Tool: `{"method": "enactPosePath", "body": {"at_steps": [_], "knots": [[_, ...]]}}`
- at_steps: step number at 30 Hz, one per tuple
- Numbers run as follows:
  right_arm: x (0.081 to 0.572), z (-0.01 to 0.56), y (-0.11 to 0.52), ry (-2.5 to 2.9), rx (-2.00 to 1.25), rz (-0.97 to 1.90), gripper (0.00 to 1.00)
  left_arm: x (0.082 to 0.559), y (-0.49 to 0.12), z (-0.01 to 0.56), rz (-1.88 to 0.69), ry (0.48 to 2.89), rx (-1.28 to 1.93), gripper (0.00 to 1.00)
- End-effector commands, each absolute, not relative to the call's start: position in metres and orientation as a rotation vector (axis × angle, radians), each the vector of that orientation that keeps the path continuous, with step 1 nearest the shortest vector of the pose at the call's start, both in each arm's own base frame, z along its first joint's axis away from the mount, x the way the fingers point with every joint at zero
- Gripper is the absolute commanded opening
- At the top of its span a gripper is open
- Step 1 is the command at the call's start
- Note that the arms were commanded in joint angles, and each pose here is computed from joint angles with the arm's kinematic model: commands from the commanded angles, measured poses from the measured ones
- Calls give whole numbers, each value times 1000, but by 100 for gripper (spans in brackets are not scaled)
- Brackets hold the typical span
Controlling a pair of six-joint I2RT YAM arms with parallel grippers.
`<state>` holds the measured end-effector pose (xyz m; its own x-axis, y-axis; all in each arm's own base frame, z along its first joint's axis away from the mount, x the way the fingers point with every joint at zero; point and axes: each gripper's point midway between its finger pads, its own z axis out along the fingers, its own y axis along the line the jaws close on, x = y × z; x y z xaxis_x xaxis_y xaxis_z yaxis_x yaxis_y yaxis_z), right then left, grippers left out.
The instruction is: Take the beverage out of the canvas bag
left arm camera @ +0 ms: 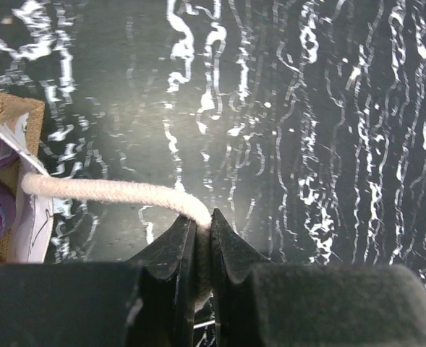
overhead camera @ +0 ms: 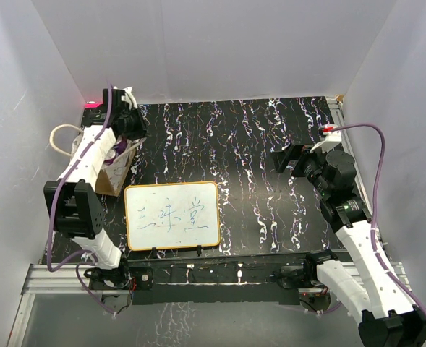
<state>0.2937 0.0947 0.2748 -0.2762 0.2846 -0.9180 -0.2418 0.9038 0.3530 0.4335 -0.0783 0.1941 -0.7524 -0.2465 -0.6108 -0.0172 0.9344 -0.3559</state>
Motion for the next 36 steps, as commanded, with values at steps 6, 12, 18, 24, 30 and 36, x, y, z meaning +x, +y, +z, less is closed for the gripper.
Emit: {"method": "enactPosePath", "body": {"at_steps": [6, 12, 18, 24, 30, 36], "knots": [[295, 300, 95, 1703, 9, 503, 98, 425, -220, 248, -728, 2278, 146, 1], [294, 297, 96, 1711, 6, 508, 98, 413, -286, 243, -770, 2289, 272, 2], [295, 298, 97, 1720, 3, 505, 98, 389, -344, 228, -803, 2322, 389, 2], [297, 299, 97, 1735, -1, 498, 98, 353, -385, 221, -817, 2319, 518, 2], [301, 296, 100, 1757, -8, 508, 98, 310, -399, 213, -787, 2319, 692, 4], [302, 292, 106, 1794, -29, 537, 98, 286, -366, 202, -669, 2330, 746, 4]]}}
